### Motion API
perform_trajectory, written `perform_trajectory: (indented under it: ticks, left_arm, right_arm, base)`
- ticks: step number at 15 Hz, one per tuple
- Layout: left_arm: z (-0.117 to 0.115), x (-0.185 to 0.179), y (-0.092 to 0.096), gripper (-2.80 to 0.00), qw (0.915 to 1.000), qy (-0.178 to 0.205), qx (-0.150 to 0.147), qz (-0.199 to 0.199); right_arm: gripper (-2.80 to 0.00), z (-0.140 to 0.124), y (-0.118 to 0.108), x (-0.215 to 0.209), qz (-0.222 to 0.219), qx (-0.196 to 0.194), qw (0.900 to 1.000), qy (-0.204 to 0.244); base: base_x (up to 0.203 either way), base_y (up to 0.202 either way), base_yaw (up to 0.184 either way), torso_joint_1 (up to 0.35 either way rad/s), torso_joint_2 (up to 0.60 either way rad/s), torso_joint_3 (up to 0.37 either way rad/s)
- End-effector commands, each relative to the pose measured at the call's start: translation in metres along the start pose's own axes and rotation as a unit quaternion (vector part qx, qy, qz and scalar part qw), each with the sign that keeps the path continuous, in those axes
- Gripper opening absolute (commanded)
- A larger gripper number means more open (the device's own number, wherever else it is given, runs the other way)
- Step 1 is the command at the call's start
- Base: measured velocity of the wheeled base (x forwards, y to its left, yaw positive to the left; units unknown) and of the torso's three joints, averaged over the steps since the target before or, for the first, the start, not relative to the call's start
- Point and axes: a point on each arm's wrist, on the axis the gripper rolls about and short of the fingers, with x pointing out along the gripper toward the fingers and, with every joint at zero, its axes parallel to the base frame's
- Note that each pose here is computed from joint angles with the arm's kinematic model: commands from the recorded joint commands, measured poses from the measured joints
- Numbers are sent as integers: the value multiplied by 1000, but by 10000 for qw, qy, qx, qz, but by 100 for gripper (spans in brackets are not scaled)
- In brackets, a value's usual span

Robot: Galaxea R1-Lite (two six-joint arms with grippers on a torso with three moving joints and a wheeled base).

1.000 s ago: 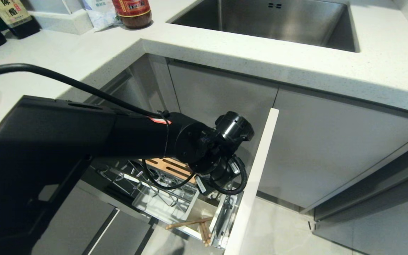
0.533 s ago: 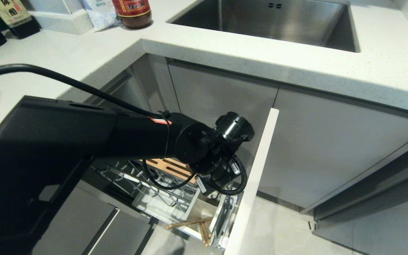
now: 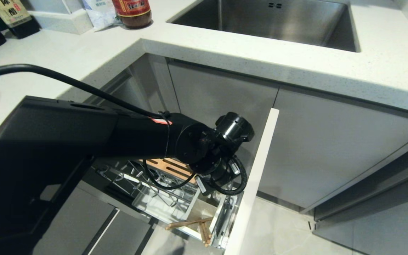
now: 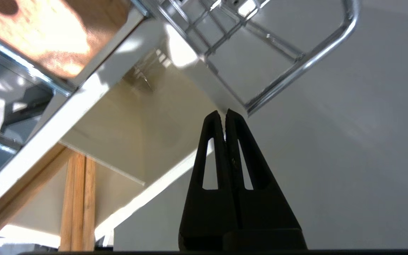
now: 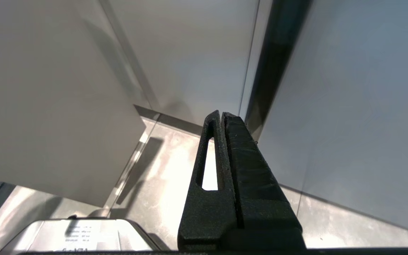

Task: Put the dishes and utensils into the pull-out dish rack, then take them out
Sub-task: Take the fork out of the cupboard

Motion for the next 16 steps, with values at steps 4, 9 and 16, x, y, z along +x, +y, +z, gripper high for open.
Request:
perform_trajectory:
  ticks: [4, 9, 16]
  left_arm:
    - [-1, 0, 0, -280, 10000, -4, -22, 17]
    - [1, -13, -1, -280, 9999, -53, -32, -110]
    - [11, -51, 2, -280, 9988, -378, 6, -295]
  right_arm:
    - [-280, 0, 0, 0, -2, -1, 10000, 5]
    - [-280, 0, 0, 0, -2, -1, 10000, 5]
    - [-280, 0, 0, 0, -2, -1, 10000, 5]
  base:
    - [0, 0, 0, 0, 0, 0]
    - [0, 0, 0, 0, 0, 0]
    - [0, 0, 0, 0, 0, 0]
